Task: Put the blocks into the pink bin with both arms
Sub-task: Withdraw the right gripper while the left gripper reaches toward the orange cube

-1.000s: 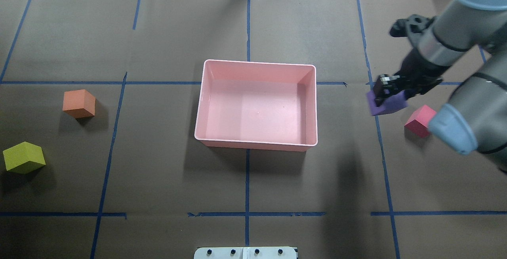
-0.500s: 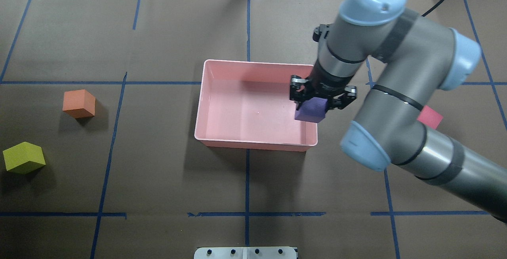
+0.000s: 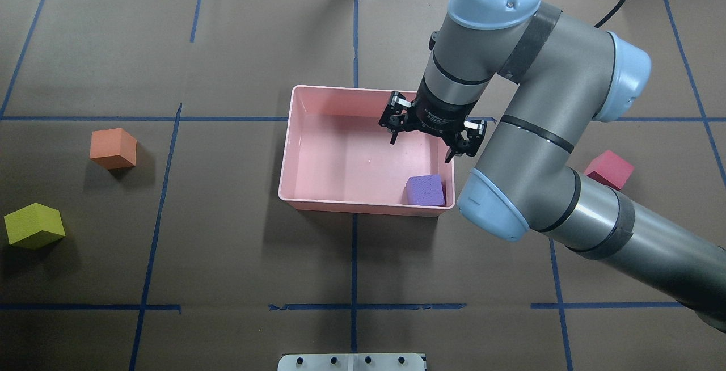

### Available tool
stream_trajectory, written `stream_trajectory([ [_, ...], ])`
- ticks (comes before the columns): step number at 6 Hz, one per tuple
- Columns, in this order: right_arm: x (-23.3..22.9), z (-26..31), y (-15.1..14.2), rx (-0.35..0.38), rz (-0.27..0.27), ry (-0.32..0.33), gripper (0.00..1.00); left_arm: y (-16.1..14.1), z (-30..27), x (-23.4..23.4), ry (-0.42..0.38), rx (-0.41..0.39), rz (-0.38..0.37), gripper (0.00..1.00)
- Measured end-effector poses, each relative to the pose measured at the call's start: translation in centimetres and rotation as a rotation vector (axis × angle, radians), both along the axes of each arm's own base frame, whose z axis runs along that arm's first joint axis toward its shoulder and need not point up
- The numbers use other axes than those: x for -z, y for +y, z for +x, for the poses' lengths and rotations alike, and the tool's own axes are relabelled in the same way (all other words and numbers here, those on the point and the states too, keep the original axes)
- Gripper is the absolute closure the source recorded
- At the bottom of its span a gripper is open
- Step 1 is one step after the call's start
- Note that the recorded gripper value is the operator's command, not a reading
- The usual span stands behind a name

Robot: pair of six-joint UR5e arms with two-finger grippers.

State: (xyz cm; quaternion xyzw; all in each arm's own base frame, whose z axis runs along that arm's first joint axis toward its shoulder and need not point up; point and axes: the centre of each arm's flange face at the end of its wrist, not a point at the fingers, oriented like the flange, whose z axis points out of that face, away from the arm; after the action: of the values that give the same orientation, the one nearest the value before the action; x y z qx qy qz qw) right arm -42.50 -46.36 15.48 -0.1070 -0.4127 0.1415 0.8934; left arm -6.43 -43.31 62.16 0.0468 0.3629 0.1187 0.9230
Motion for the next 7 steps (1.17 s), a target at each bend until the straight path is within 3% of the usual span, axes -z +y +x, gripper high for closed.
stream_trajectory([
  [2, -1.1, 3.1, -2.4, 0.031, 0.079, 0.005, 0.0, -3.3, 0.7, 2.2, 0.022, 0.008, 0.155, 0.0],
  [4, -6.1, 9.5, -6.3, 0.129, 0.19, 0.017, 0.0, -5.1, 4.7, 4.0, 0.112, 0.049, 0.113, 0.0],
  [7, -16.1, 22.3, -10.5, 0.365, 0.408, 0.084, 0.0, -5.2, 12.3, 5.6, 0.163, 0.087, -0.001, 0.0],
])
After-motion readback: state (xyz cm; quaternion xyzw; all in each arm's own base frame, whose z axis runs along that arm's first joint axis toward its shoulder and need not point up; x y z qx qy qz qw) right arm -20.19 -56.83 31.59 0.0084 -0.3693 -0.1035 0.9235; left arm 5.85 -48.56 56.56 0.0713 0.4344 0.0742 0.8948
